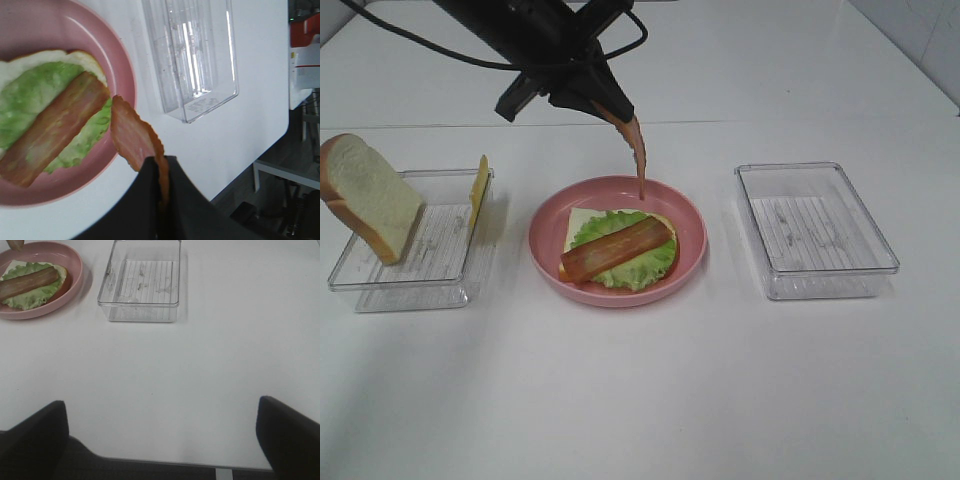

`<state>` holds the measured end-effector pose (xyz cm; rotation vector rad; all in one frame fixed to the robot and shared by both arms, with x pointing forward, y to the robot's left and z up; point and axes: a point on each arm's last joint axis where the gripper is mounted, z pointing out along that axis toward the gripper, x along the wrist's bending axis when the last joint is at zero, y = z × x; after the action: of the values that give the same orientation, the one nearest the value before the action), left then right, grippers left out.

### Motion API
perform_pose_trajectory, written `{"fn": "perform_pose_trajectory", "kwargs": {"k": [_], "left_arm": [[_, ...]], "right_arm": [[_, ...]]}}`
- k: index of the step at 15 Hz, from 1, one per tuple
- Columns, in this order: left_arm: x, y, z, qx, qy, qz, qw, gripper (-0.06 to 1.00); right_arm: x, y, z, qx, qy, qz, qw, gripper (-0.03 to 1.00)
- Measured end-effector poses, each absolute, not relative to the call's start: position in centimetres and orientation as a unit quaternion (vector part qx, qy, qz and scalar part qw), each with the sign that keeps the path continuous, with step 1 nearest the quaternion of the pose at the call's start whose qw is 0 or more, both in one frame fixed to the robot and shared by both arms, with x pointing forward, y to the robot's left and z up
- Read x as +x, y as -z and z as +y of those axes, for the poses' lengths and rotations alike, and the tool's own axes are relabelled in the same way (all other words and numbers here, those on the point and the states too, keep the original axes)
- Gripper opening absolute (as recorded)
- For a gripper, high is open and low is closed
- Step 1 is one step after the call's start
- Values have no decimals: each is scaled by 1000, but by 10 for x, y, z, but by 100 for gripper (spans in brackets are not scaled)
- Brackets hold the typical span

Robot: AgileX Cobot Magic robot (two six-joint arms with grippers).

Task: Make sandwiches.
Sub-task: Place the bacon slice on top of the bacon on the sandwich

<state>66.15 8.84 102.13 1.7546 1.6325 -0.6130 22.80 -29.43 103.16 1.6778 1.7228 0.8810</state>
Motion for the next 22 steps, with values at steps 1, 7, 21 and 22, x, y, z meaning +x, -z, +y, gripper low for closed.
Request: {"fn": "perform_pose_trajectory", "kwargs": {"k": [1, 7, 21, 22], "left_arm": [[665, -1012, 85, 661, 248, 623, 336, 0], [667, -973, 50, 660, 268, 606, 353, 0], [666, -932, 69, 712, 155, 655, 202, 0], [666, -930, 73, 715, 141, 660, 186, 0]], "right_arm": [[228, -1032, -294, 628, -330, 645, 286, 98], [228, -1032, -294, 628, -330, 645, 286, 98], [228, -1032, -294, 628, -330, 645, 286, 98], [228, -1032, -294, 628, -330, 645, 286, 98]]}}
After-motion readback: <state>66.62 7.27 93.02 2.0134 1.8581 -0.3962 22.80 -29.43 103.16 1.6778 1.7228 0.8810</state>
